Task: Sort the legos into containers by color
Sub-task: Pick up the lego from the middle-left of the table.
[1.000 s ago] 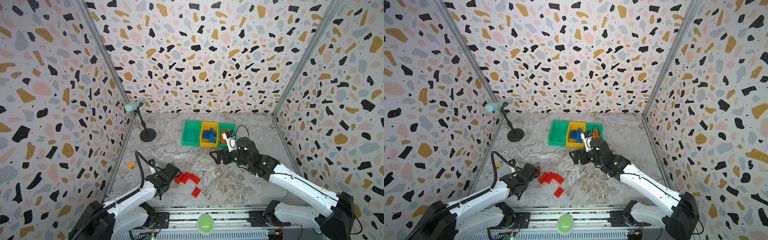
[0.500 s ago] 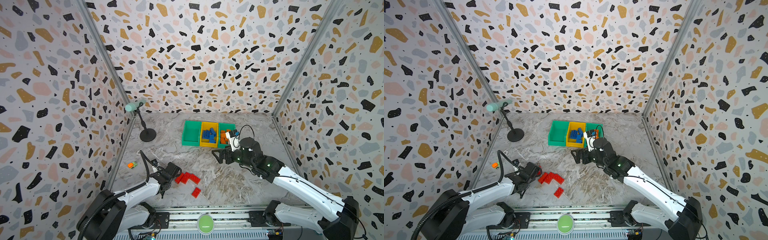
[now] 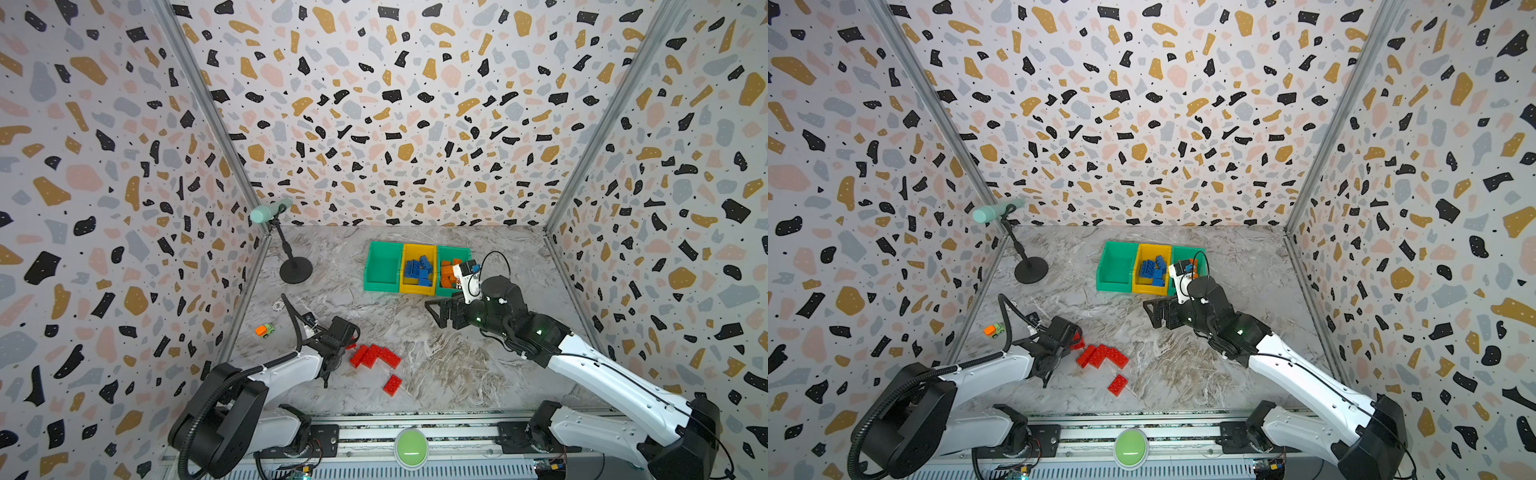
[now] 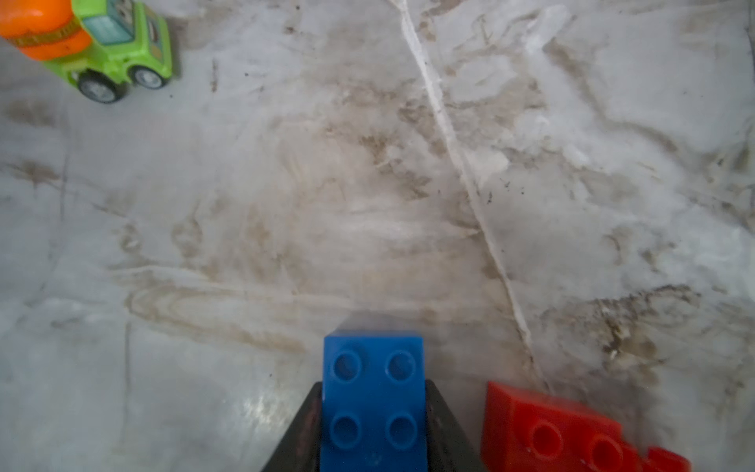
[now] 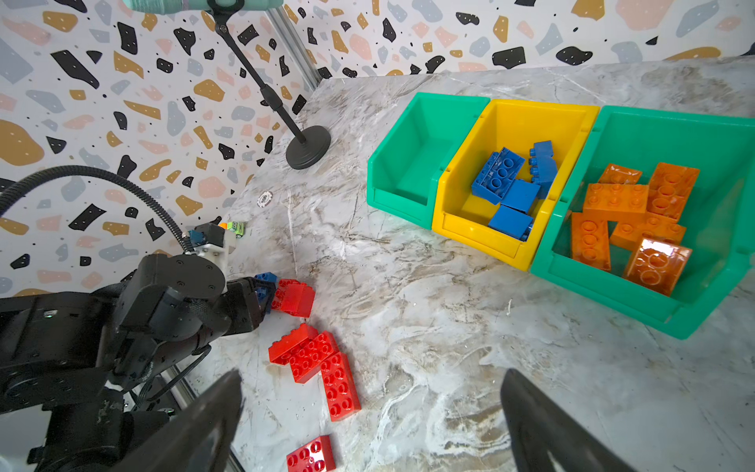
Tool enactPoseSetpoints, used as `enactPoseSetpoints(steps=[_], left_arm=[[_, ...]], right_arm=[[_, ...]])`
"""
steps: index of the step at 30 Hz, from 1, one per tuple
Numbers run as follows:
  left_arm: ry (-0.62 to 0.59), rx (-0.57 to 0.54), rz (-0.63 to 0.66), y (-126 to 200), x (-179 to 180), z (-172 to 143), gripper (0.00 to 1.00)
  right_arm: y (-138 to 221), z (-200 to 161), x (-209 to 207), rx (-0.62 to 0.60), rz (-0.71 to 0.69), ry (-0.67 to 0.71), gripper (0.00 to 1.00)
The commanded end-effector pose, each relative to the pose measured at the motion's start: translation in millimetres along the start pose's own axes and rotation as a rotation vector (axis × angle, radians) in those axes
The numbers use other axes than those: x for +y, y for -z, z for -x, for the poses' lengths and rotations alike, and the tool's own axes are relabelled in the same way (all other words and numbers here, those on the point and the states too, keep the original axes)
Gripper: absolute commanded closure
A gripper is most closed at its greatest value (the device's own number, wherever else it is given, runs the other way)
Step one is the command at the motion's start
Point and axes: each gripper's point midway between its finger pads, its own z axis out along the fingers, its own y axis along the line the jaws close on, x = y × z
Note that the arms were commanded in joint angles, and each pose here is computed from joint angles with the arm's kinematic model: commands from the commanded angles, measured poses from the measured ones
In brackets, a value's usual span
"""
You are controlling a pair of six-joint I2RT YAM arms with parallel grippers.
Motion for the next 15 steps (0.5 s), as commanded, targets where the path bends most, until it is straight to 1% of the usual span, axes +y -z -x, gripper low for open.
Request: enactPoseSetpoints(steps=[1, 5, 8, 11, 15], left_arm=[[-0.048, 0.058, -0.001, 0.1, -2.8, -6.4, 0.69], [-0.046, 0.038, -0.024, 9.6, -13.2, 9.1, 0.72], [-0.032, -0.001, -0.062, 23.9, -29.0, 33.6, 0.72], [-0.046, -0.047, -0.134, 42.1, -57.5, 64.9, 0.72], [-0.064, -0.107, -0.22, 68.6, -107.2, 105.5, 0.72]], right_arm=[[5.7, 2.1, -1.9, -0.013, -0.011, 0.001, 0.01], [5.1, 2.1, -1.9, -0.012, -0.01, 0.002, 0.01], [6.9, 2.5, -2.8, -0.016, -0.015, 0.002, 0.01], [9.9, 3.4, -4.6, -0.029, -0.021, -0.004, 0.01], [13.2, 2.3, -7.3, -0.033, -0.031, -0.013, 0.01]])
